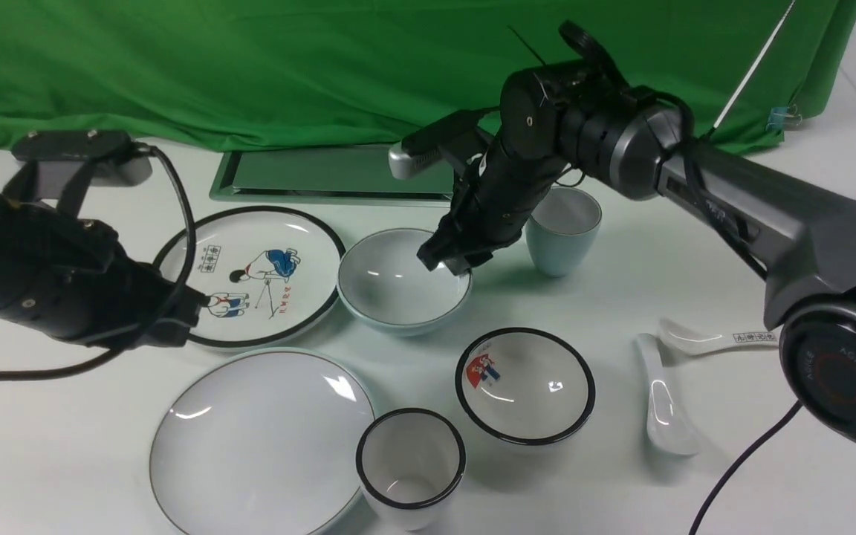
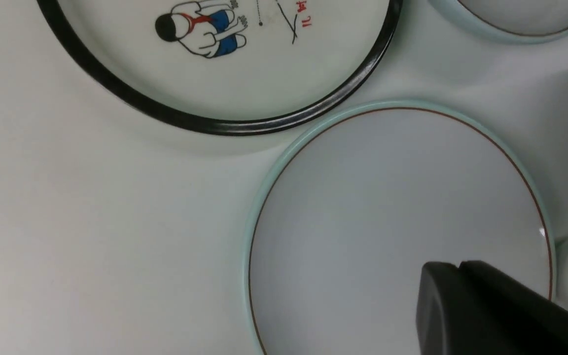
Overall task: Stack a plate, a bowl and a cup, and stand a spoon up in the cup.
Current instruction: Use the right arm to grab a blue rice bowl, then use the right arm to put the blue rice bowl into the blue large plate in the middle, then use the right arm to grab a blue teacup, then use the right arm to put the blue teacup into the blue rice bowl in the middle, then use the right arm to grab a blue soup spoon, then use the right arm to put the blue soup spoon into the blue teacup in the middle
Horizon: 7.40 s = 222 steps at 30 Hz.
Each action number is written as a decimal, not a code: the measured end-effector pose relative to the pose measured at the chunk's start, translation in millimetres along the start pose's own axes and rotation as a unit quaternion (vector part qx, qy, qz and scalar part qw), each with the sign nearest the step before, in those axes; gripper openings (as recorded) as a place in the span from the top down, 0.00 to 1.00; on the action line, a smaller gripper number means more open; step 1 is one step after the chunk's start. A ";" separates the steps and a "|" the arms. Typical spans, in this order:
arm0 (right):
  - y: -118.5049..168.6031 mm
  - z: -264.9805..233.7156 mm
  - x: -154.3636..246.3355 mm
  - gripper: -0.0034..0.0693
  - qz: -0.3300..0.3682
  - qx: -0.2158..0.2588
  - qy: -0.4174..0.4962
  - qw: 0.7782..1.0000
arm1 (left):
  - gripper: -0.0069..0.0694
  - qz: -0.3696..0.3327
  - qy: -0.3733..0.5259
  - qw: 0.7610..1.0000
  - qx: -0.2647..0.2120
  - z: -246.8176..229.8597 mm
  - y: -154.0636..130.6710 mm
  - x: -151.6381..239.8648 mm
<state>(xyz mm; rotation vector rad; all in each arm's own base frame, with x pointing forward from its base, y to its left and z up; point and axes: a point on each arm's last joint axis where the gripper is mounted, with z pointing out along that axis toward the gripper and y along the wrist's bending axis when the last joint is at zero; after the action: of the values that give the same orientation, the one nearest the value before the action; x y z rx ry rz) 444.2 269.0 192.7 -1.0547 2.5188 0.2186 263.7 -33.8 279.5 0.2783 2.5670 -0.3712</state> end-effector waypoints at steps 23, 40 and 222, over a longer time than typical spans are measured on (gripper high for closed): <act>104.9 -52.4 -7.5 0.85 -0.134 -0.155 0.015 0.979 | 0.95 0.044 -0.054 0.997 -0.036 -37.5 -6.8 2.4; 125.4 -7.1 -9.1 0.85 -0.117 -0.168 -0.011 0.979 | 0.95 0.043 -0.062 0.996 -0.037 -42.6 -8.5 3.1; 227.3 -70.7 49.5 0.72 -0.120 -0.078 -0.499 0.855 | 0.95 0.017 -0.227 0.953 -0.200 -188.9 -40.3 133.8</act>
<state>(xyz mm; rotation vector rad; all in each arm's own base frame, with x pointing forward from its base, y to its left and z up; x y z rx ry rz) 229.9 376.1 234.0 -0.9446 1.4358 0.6993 51.4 4.3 372.7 0.0736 2.1163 0.0980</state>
